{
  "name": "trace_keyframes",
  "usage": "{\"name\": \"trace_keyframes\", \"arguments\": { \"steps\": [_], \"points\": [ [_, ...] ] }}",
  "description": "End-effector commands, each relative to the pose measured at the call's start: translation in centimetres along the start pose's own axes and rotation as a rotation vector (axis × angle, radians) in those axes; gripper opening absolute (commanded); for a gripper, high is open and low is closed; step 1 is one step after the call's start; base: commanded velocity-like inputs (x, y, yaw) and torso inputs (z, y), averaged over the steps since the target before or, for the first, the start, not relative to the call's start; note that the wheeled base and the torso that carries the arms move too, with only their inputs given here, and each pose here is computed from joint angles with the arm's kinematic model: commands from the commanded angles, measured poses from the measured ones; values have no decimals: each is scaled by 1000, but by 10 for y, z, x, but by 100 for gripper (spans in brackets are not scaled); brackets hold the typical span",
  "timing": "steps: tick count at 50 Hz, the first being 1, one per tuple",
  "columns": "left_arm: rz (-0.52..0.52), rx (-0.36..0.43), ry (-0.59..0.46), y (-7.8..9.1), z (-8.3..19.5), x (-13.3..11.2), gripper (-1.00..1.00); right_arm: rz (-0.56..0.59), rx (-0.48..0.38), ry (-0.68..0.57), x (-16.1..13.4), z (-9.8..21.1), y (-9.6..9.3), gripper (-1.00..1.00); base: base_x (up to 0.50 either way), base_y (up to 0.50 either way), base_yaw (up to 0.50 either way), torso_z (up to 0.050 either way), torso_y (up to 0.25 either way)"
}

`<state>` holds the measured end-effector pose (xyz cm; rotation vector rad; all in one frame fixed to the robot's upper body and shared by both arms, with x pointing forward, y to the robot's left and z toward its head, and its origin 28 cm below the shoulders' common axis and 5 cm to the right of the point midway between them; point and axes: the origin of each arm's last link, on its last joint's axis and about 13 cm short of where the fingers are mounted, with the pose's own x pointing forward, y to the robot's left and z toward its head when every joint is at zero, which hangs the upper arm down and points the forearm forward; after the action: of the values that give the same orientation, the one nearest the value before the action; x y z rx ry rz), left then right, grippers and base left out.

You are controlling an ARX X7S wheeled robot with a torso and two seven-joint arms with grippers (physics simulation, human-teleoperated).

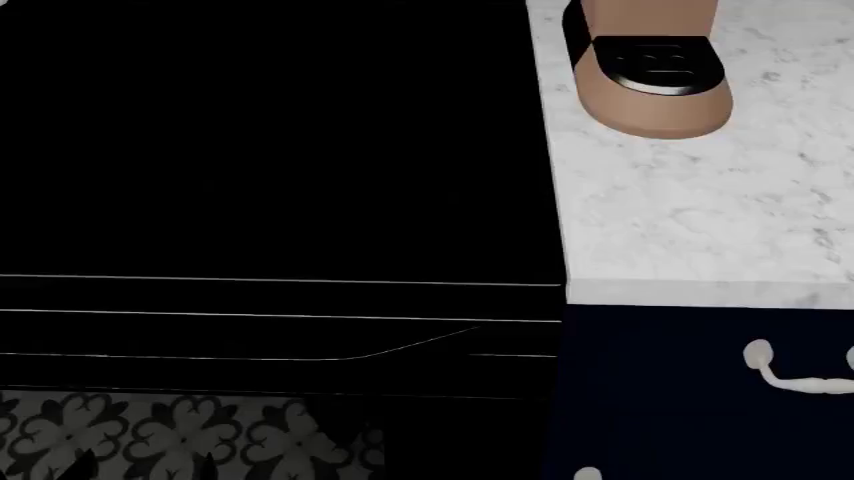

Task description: Press the stop button on the microwave

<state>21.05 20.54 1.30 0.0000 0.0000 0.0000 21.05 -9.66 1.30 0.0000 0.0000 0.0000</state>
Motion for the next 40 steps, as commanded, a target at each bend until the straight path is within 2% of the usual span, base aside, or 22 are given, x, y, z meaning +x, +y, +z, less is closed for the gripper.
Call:
{"name": "trace_keyframes", "arguments": {
  "steps": [1, 2, 13, 14, 29, 40],
  "points": [
    [0, 0, 0, 0, 0, 0, 100, 0, -34, -2, 0, -1, 0, 100, 0, 0, 0, 0, 0],
    [-3, 7, -7, 0, 0, 0, 100, 4, -2, 0, 0, 1, 1, 100, 0, 0, 0, 0, 0],
    [12, 33, 1, -1, -2, -3, 100, 8, -6, -9, -2, 9, 1, 100, 0, 0, 0, 0, 0],
    [-45, 33, -30, -1, -1, -6, 100, 9, -5, -9, -3, 9, 1, 100, 0, 0, 0, 27, 0],
    [-30, 49, -22, 3, 5, -8, 100, 12, -14, -59, -3, 31, 3, 100, 0, 0, 0, 50, 20],
    [6, 61, -12, 10, 8, -14, 100, 10, -13, -140, -2, 63, 5, 100, 0, 0, 0, 50, 19]
  ]
}}
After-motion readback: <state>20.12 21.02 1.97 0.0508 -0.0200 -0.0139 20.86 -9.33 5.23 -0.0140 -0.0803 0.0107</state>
